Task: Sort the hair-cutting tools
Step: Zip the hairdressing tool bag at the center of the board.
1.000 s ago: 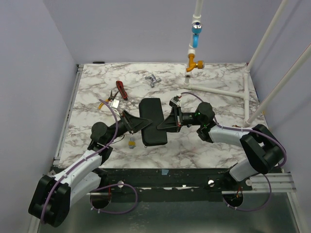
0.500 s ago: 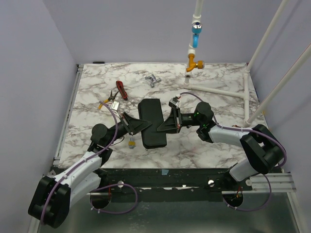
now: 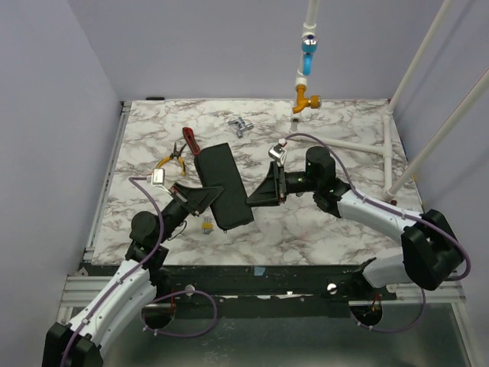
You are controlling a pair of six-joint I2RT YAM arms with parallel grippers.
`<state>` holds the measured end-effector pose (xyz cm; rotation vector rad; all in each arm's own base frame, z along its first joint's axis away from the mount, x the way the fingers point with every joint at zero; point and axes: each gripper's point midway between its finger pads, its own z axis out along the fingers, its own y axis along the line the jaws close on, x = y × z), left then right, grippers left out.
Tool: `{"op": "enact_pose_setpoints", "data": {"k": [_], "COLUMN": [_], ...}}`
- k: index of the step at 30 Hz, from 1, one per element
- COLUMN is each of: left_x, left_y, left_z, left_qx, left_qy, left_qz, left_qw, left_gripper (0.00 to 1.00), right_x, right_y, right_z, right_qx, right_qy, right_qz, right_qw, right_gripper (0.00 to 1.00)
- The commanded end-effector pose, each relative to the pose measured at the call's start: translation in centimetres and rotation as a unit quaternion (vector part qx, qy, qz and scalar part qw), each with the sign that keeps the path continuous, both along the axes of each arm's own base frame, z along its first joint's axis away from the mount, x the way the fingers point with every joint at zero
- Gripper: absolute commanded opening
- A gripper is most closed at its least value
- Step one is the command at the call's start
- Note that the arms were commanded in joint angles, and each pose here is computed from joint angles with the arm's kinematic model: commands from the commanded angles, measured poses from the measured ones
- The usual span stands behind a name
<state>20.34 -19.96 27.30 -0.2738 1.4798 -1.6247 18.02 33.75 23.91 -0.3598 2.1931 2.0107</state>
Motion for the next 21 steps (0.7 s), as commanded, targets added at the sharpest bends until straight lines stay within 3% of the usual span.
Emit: {"op": "enact_pose_setpoints", "data": {"k": [1, 6, 13, 18, 21], "left_x": [2.2, 3.0, 2.7, 2.6, 2.6], "left_y": [2.9, 4.7, 5.0, 4.1, 3.8], "left_z": [0.4, 0.0, 1.6, 1.7, 1.6], "left_qx": [-0.026, -0.073, -0.094, -0.093, -0.092], "left_qy": [0.026, 0.076, 0.064, 0.062, 0.057], "left_qz": [0.107, 0.164, 0.205, 0.198, 0.200], "left_qw": [0.994, 0.981, 0.972, 0.974, 0.974], "left_gripper": [0.00, 0.00, 0.00, 0.00, 0.00], "right_x": [0.2, -1.1, -1.1, -0.2, -0.5], "right_y": [-0.8, -0.1, 0.9, 2.4, 2.9], "right_z": [-1.1, 0.8, 2.5, 2.1, 2.8], "right_qx": [-0.034, 0.041, 0.120, 0.103, 0.116], "right_qy": [-0.064, -0.061, -0.012, -0.002, 0.007], "right_qz": [-0.023, -0.004, 0.006, -0.002, 0.014], "right_qw": [0.997, 0.997, 0.993, 0.995, 0.993], "right_gripper": [0.60, 0.65, 0.79, 0.78, 0.70]}}
